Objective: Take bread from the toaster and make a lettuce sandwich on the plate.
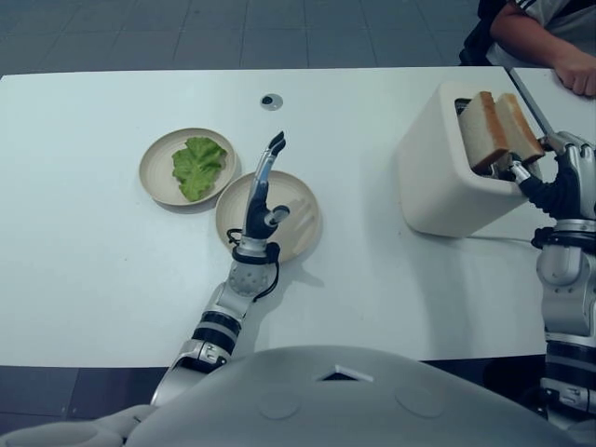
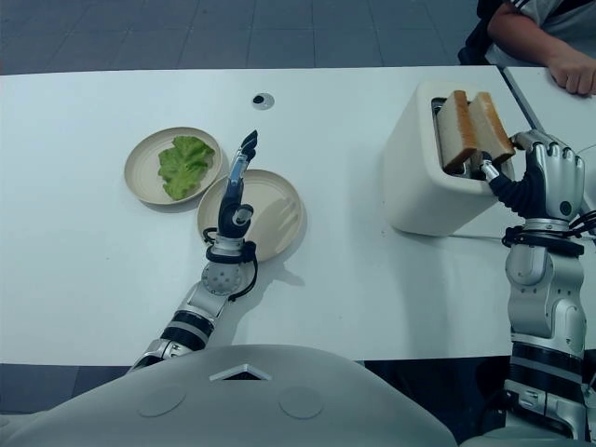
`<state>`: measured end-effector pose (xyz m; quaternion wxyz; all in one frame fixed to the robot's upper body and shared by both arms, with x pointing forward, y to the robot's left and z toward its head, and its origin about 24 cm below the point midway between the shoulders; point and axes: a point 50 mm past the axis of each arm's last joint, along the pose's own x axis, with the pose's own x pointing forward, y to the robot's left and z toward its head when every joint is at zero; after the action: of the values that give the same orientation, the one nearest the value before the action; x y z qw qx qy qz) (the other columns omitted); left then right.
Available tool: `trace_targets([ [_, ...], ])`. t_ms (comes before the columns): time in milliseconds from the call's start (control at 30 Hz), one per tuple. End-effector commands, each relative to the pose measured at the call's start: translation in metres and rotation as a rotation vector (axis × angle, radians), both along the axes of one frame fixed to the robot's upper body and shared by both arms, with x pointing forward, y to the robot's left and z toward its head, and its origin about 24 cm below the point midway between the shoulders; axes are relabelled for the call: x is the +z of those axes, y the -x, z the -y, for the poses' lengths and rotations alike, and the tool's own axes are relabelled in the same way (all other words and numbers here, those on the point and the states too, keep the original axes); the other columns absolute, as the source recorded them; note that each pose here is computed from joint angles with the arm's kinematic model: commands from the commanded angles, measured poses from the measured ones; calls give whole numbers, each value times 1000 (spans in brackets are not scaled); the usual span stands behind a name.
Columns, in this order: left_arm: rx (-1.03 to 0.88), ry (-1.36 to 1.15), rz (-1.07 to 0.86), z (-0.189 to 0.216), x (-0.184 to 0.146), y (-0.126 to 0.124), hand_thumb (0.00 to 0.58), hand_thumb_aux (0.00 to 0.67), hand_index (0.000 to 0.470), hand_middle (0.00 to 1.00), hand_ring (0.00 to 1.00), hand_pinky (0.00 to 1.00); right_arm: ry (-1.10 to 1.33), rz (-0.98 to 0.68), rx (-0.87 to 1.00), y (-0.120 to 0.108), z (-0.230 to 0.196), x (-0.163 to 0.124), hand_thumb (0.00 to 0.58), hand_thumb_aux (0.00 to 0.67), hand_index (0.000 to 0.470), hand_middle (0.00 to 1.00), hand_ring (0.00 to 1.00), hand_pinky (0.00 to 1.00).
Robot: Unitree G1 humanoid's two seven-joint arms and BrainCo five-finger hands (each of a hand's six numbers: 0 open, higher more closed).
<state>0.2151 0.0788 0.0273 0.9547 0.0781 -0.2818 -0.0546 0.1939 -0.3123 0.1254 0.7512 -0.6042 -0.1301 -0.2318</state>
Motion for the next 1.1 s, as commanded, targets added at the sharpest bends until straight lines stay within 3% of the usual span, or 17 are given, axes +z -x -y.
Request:
trace_targets([
  [33,8,7,7,-8,0,-2,0,0,0,0,0,0,41,410,98,13,-27,45,580,670,470,1000,1000,1000],
  [167,16,8,27,-14,2,-3,0,0,0,0,0,0,-33,627,348,19,-75,62,580,670,470,1000,1000,1000],
  [233,70,35,80,-24,13,-6,0,0,0,0,0,0,-200,608,570,14,-111,59,580,670,470,1000,1000,1000],
  [333,237,39,210,-62,42,-8,0,0,0,0,0,0,-642,205,851,-13,-164,12,580,670,470,1000,1000,1000],
  [467,421,-148,290,-112,64,-4,0,0,0,0,0,0,-944,-268,943,-29,-214,-57,580,670,470,1000,1000,1000],
  [600,477,-442,229,-137,60,-13,0,0,0,0,0,0,-909,-582,948,-23,-241,-109,580,670,470,1000,1000,1000],
  [667,475,-589,184,-144,52,-21,0,0,0,0,0,0,-840,-655,928,-18,-235,-122,580,670,470,1000,1000,1000],
  [867,432,-977,-14,-162,12,-56,0,0,0,0,0,0,-526,-636,925,-21,-207,-107,580,670,470,1000,1000,1000],
  [900,427,-1043,-35,-165,7,-61,0,0,0,0,0,0,-473,-621,917,-23,-204,-103,530,473,332,1000,1000,1000],
  [933,421,-1088,-66,-169,2,-65,0,0,0,0,0,0,-407,-603,906,-25,-201,-100,485,399,280,1000,1000,1000],
  [967,417,-1131,-94,-172,-2,-69,0,0,0,0,0,0,-365,-586,896,-27,-197,-96,0,0,0,1000,1000,1000],
  [1100,384,-1273,-220,-180,-18,-78,0,0,0,0,0,0,-227,-560,871,-29,-192,-89,0,0,0,1000,1000,1000],
])
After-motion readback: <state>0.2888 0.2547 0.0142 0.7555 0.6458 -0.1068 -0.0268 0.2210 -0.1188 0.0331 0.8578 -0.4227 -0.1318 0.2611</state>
